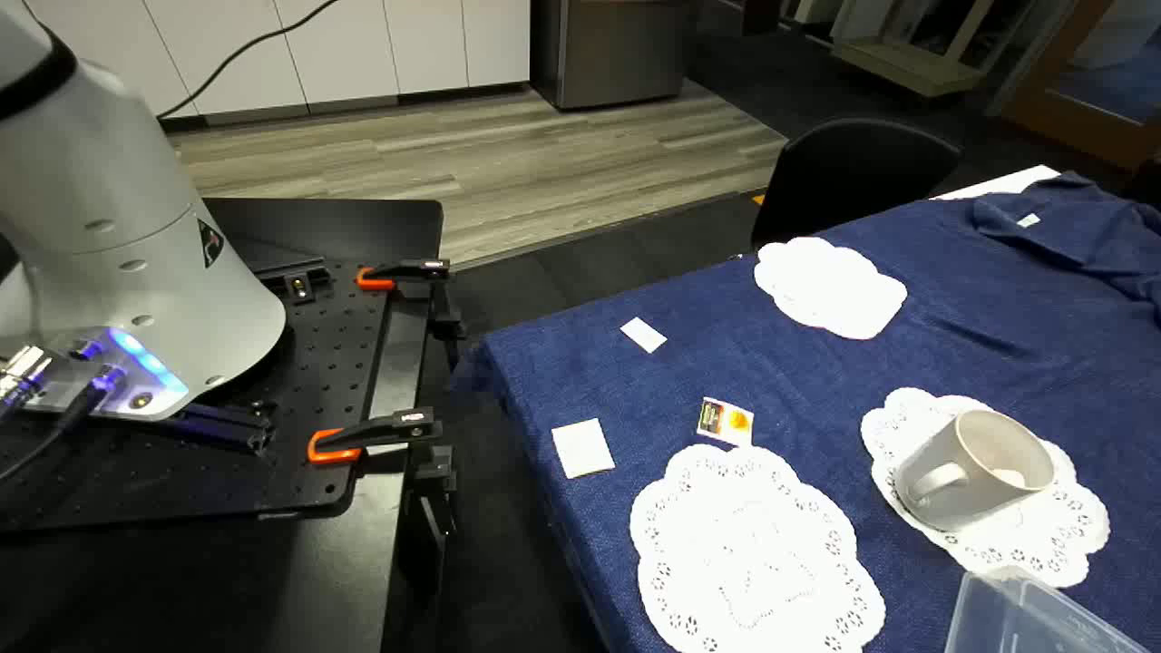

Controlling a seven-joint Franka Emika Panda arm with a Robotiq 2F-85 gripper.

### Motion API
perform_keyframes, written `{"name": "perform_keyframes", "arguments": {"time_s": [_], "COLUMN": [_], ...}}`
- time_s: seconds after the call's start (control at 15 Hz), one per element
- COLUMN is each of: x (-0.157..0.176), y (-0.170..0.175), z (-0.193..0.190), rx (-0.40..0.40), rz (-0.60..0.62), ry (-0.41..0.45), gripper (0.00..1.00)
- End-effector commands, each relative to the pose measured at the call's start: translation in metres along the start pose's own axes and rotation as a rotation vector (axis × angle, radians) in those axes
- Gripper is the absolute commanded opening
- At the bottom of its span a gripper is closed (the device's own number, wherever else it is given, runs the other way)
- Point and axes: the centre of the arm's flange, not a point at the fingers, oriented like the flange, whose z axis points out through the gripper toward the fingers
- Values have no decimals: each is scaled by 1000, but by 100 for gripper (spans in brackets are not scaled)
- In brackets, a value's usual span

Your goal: Remove the marker from the mug

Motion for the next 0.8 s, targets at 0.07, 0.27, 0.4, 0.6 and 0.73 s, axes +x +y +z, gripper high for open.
{"name": "perform_keyframes", "arguments": {"time_s": [0.07,0.27,0.4,0.6,0.73], "x": [0,0,0,9,17], "y": [0,0,0,-11,-18], "z": [0,0,0,7,11], "rx": [0,0,0,-30,-45], "rz": [0,0,0,33,71], "ry": [0,0,0,29,54], "gripper": [100,100,100,100,100]}}
